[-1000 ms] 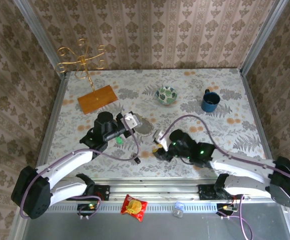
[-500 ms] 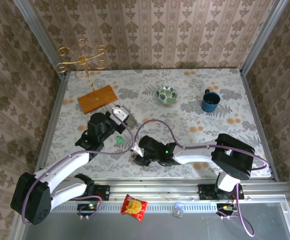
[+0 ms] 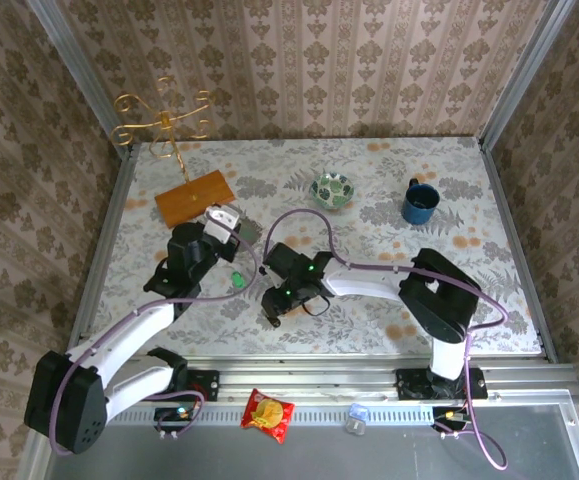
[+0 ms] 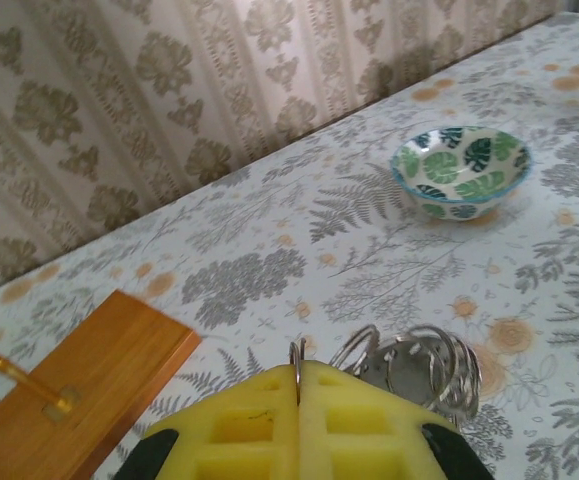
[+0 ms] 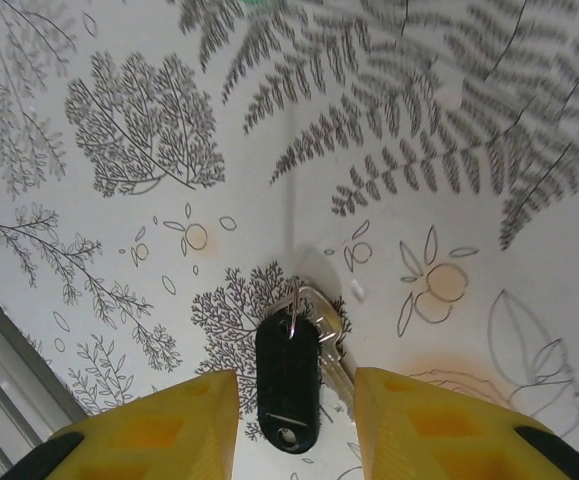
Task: Put the keys on the keyring
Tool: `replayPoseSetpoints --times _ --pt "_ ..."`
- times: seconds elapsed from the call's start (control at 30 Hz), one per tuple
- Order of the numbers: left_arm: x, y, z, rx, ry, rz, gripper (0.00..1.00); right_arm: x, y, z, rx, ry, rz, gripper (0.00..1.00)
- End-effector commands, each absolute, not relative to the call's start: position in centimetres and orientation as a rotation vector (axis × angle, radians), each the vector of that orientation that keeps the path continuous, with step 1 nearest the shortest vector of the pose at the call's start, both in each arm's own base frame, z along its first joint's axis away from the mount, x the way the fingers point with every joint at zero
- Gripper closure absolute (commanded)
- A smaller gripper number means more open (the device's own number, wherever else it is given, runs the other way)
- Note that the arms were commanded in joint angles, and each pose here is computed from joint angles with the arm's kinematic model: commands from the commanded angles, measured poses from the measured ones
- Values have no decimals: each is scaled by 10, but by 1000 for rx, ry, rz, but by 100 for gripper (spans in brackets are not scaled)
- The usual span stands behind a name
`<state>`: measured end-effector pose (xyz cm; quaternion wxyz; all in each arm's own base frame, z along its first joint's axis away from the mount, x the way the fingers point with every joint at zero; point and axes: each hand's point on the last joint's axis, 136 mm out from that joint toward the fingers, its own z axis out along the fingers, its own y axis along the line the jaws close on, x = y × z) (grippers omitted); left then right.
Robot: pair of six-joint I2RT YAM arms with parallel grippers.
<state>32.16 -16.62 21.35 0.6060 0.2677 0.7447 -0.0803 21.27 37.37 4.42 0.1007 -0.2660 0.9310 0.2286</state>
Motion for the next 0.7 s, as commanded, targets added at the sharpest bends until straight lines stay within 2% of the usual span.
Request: replayPoseSetpoints --times 0.0,0.67 --pt "329 -152 236 471 1716 -193 100 210 377 45 -698 2851 724 63" --pt "331 -143 237 443 1714 -184 100 216 388 25 -715 2938 700 75"
